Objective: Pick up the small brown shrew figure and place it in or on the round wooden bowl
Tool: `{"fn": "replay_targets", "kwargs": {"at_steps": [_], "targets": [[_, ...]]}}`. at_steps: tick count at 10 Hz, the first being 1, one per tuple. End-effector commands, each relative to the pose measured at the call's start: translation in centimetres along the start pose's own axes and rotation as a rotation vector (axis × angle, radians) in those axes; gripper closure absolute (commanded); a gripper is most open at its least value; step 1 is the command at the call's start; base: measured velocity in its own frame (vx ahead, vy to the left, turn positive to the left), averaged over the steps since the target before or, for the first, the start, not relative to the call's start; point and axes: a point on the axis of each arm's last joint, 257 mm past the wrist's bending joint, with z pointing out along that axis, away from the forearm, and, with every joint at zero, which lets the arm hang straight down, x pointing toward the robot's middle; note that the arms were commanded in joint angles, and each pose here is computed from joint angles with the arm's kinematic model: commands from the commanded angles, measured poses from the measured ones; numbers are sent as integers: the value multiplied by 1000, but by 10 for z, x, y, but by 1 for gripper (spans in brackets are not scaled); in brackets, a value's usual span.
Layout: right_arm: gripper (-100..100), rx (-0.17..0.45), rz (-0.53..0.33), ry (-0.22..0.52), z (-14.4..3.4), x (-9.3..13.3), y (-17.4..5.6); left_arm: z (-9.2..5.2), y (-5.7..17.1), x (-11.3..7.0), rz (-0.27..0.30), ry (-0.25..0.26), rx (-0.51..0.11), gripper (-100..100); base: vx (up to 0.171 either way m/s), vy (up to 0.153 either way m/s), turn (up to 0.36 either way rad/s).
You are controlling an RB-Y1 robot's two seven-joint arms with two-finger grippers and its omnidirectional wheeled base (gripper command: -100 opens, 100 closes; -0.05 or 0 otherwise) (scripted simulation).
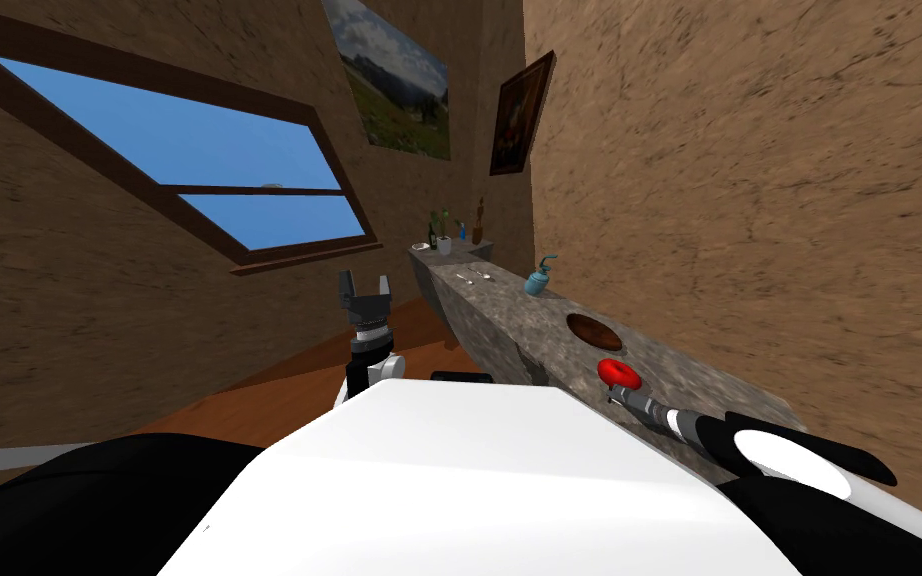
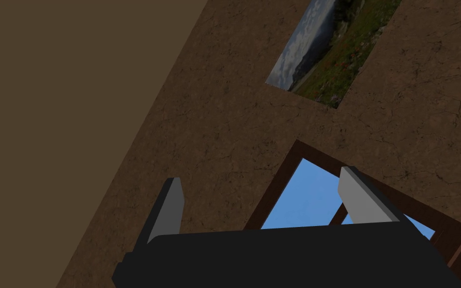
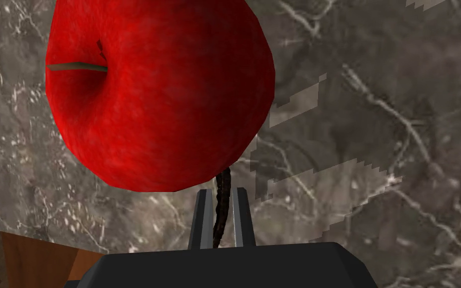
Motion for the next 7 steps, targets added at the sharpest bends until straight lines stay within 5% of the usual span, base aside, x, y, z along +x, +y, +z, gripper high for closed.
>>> {"fn": "replay_targets", "kwargs": {"at_steps": [1,2,3,4,6,7], "targets": [[100,0,0,0,0,0,0,0,0,0,0,0,0,0,0,0,0],[100,0,1,-1,0,0,0,0,0,0,0,0,0,0,0,0,0],[0,-1,1,-1,0,0,0,0,0,0,0,0,0,0,0,0,0],[100,1,-5,-4,-5,6,-7,0,0,0,0,0,0,0,-24,1,-41],[100,0,-8,-5,-6,9,-9,0,0,0,0,0,0,0,-31,-2,-23],[0,1,-7,-4,-7,10,-10,0,0,0,0,0,0,0,0,0,0]]}}
